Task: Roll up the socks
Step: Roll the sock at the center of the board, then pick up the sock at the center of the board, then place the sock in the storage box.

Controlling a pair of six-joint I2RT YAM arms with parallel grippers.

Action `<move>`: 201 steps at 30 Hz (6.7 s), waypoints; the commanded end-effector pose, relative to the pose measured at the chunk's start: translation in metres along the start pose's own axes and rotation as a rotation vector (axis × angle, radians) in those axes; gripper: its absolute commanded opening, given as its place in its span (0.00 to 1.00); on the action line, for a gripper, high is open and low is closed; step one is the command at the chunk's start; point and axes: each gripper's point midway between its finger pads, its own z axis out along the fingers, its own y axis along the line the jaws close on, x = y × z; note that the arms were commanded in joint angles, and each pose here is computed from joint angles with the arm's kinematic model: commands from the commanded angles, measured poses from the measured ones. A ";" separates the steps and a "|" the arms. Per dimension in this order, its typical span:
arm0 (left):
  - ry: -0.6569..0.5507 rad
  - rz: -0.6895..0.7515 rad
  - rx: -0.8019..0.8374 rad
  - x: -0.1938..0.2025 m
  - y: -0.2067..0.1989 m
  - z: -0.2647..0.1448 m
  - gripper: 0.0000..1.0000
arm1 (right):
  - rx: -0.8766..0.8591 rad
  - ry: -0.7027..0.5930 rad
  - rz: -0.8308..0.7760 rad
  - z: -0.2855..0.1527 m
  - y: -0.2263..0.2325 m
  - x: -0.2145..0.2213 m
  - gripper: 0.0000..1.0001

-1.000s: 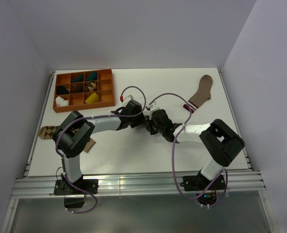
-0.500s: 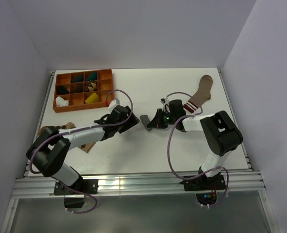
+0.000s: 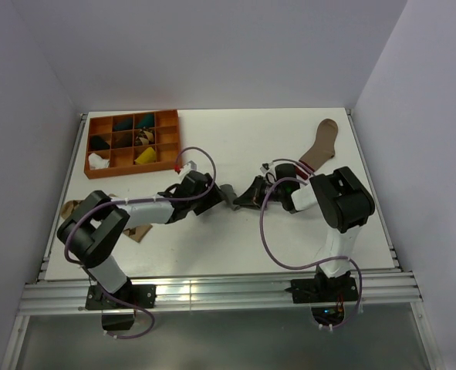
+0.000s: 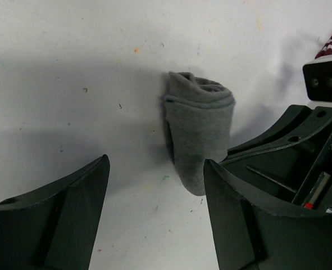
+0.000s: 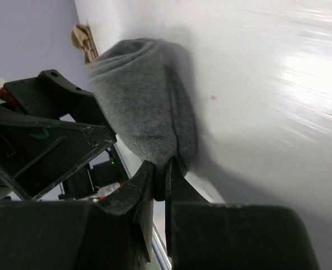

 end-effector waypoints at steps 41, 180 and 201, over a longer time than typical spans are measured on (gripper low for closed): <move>0.052 0.054 0.074 0.023 -0.037 0.050 0.67 | 0.025 -0.013 0.085 -0.002 -0.022 -0.006 0.00; 0.130 1.023 -0.136 -0.312 0.251 -0.003 0.17 | 0.331 -0.486 -0.577 -0.181 0.118 -0.047 0.78; -0.179 1.086 -0.181 -0.388 0.169 -0.073 0.64 | 0.308 -0.486 -0.587 -0.181 0.122 -0.044 0.77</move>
